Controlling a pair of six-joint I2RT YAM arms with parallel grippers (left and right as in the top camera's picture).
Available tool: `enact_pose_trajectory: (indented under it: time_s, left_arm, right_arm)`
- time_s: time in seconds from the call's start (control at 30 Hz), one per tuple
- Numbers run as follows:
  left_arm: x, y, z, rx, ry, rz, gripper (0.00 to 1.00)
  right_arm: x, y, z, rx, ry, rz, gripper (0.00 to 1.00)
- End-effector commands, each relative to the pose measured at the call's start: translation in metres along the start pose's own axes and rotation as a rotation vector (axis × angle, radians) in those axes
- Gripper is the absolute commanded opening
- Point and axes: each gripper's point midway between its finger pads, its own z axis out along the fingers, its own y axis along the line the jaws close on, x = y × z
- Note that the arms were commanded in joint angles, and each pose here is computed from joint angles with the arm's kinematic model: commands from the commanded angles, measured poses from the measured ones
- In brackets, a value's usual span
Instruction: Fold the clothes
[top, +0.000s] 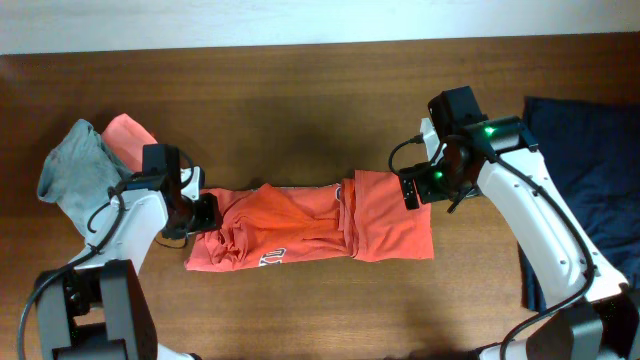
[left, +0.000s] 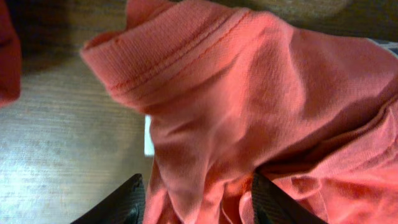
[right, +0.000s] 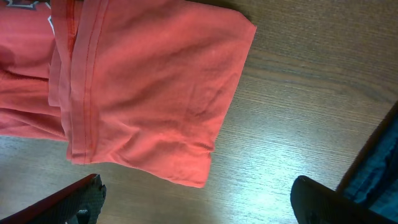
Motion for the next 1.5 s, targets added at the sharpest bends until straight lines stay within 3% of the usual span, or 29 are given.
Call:
enact_pose_trajectory:
  time_s: [0.0, 0.27, 0.33, 0.43, 0.53, 0.73, 0.93, 1.2, 1.47]
  left_arm:
    - [0.005, 0.001, 0.009, 0.018, 0.015, 0.011, 0.57]
    - [0.015, -0.019, 0.035, 0.116, 0.085, 0.068, 0.56]
    - [0.019, -0.024, 0.038, 0.117, 0.104, 0.092, 0.47]
    - [0.023, -0.030, 0.037, 0.120, 0.115, 0.132, 0.13]
    - [0.024, -0.032, 0.032, 0.120, 0.129, 0.133, 0.00]
    - [0.007, -0.030, -0.009, 0.103, 0.086, 0.117, 0.00]
    - [-0.007, 0.000, -0.069, -0.057, 0.020, 0.083, 0.00]
    - [-0.022, 0.023, -0.133, -0.111, -0.099, 0.009, 0.00]
    - [-0.025, -0.015, -0.160, -0.027, -0.109, 0.048, 0.00]
  right_arm:
    - [-0.001, -0.004, -0.002, 0.013, -0.004, 0.011, 1.00]
    - [-0.001, -0.004, -0.002, 0.012, -0.004, 0.011, 1.00]
    - [-0.001, -0.004, -0.002, 0.012, -0.004, 0.011, 1.00]
    - [-0.001, -0.004, -0.002, 0.012, -0.004, 0.011, 1.00]
    - [-0.001, -0.004, -0.002, 0.012, -0.004, 0.011, 1.00]
    - [-0.001, -0.004, -0.002, 0.013, -0.004, 0.011, 1.00]
    - [-0.002, -0.004, -0.002, 0.013, -0.005, 0.011, 1.00]
    - [-0.002, -0.004, -0.002, 0.013, -0.005, 0.011, 1.00]
    - [-0.001, -0.004, -0.002, 0.012, -0.004, 0.011, 1.00]
